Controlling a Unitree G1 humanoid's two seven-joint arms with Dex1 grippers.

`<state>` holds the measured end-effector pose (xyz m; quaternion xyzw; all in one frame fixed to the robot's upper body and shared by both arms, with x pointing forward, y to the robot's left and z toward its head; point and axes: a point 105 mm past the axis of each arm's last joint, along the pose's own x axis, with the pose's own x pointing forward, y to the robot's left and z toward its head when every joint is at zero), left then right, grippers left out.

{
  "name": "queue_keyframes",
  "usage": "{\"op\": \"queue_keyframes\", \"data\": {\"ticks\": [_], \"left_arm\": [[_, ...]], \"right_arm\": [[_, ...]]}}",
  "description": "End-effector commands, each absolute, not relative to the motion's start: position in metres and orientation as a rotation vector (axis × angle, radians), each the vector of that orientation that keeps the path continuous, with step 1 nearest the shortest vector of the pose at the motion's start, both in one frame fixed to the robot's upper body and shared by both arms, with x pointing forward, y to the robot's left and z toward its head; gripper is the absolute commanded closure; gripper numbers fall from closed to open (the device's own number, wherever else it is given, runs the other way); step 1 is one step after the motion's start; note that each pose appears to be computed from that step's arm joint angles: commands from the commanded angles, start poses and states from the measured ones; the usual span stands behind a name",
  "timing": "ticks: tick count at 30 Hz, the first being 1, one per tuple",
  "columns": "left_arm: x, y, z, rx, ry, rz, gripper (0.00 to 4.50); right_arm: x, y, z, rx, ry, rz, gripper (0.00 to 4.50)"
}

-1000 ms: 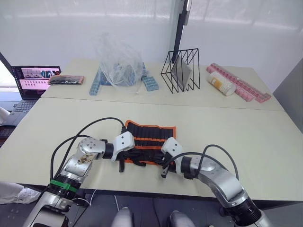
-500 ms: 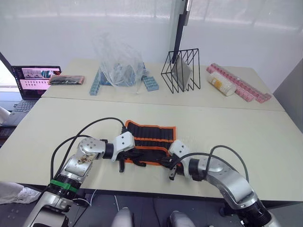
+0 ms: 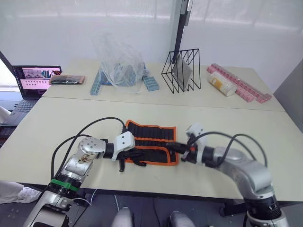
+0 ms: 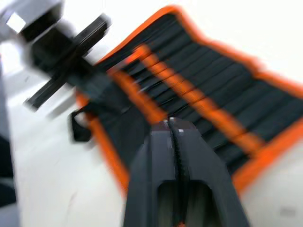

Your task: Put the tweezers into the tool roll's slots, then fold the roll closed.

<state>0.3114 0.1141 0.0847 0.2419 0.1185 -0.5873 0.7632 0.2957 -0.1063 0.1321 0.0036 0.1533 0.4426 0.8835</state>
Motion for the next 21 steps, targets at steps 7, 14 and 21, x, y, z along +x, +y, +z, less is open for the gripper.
{"op": "queue_keyframes", "data": {"ticks": [7, 14, 21], "left_arm": [[0.309, 0.122, 0.065, 0.549, 0.338, -1.260, 4.50], [0.308, 0.123, 0.065, 0.547, 0.338, -1.253, 4.50], [0.308, 0.124, 0.066, 0.548, 0.339, -1.250, 4.50]], "right_arm": [[0.309, -0.133, 0.111, 0.254, 0.529, 0.835, 2.68], [0.294, -0.125, 0.089, 0.358, 0.650, 0.869, 2.68], [0.308, -0.114, 0.092, 0.487, 0.625, 0.849, 2.68]]}}
